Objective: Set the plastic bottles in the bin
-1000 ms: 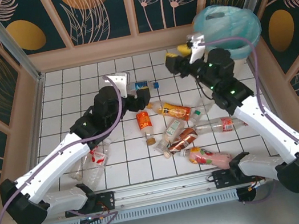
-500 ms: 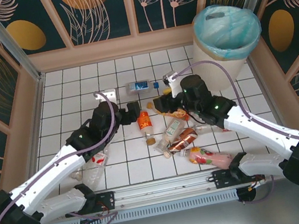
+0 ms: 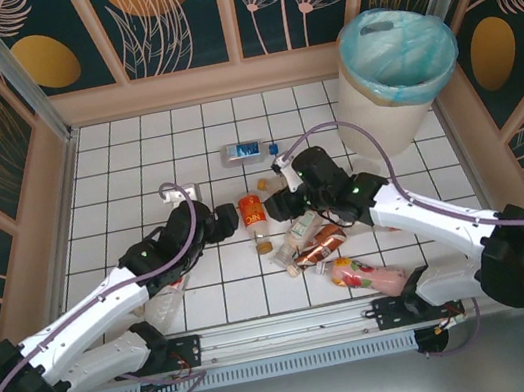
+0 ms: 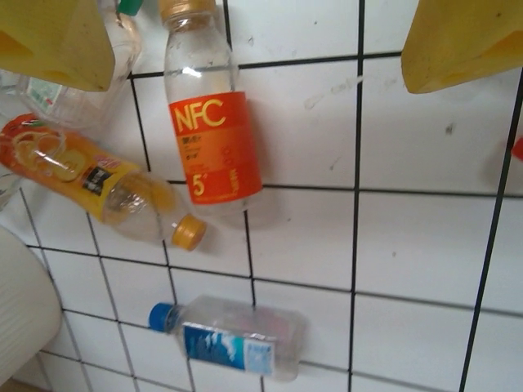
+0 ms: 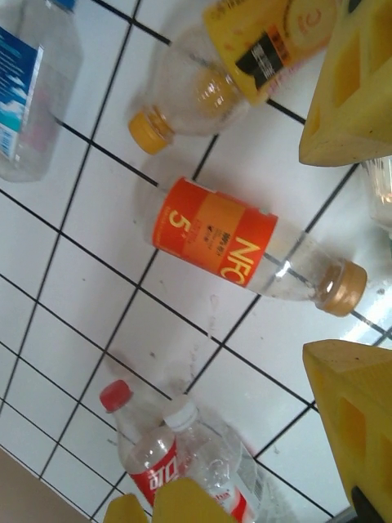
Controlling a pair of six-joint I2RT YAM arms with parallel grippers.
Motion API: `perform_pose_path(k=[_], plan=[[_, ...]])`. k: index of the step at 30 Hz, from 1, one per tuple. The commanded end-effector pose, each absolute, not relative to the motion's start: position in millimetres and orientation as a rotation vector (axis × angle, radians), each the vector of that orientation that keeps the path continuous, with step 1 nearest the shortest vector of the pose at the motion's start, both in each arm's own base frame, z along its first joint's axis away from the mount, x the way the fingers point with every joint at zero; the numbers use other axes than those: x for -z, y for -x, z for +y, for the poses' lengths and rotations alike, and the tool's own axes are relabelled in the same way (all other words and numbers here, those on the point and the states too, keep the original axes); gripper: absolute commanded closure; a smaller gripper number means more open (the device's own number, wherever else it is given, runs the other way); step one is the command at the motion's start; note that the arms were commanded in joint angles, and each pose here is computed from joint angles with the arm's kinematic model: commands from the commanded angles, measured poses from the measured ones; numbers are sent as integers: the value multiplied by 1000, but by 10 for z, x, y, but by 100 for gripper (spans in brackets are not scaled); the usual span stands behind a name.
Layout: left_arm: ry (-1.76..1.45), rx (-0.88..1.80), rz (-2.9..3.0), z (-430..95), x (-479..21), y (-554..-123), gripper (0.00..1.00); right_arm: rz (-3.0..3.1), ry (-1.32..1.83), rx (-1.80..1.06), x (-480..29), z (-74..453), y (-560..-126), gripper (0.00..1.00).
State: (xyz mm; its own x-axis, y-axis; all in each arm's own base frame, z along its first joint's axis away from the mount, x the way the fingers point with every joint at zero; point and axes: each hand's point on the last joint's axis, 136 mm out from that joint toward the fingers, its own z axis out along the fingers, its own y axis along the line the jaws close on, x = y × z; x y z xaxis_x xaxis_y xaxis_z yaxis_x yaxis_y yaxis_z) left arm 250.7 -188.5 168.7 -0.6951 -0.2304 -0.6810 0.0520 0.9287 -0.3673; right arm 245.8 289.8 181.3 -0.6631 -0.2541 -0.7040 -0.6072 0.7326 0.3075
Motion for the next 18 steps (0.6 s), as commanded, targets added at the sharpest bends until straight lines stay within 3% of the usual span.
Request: perform_pose_path(k=[1, 9, 18], plan=[[167, 476, 2349, -1827, -1552, -2378, 14, 2281, 597, -807, -1914, 3092, -2401, 43], [239, 404, 2426, -1599, -1416, -2195, 19, 2306, 447, -1121, -1843, 3689, -2411, 50], [443, 377, 2377, -1132, -1455, -1948, 27, 2365, 306, -1389, -1524, 4283, -2529, 47]])
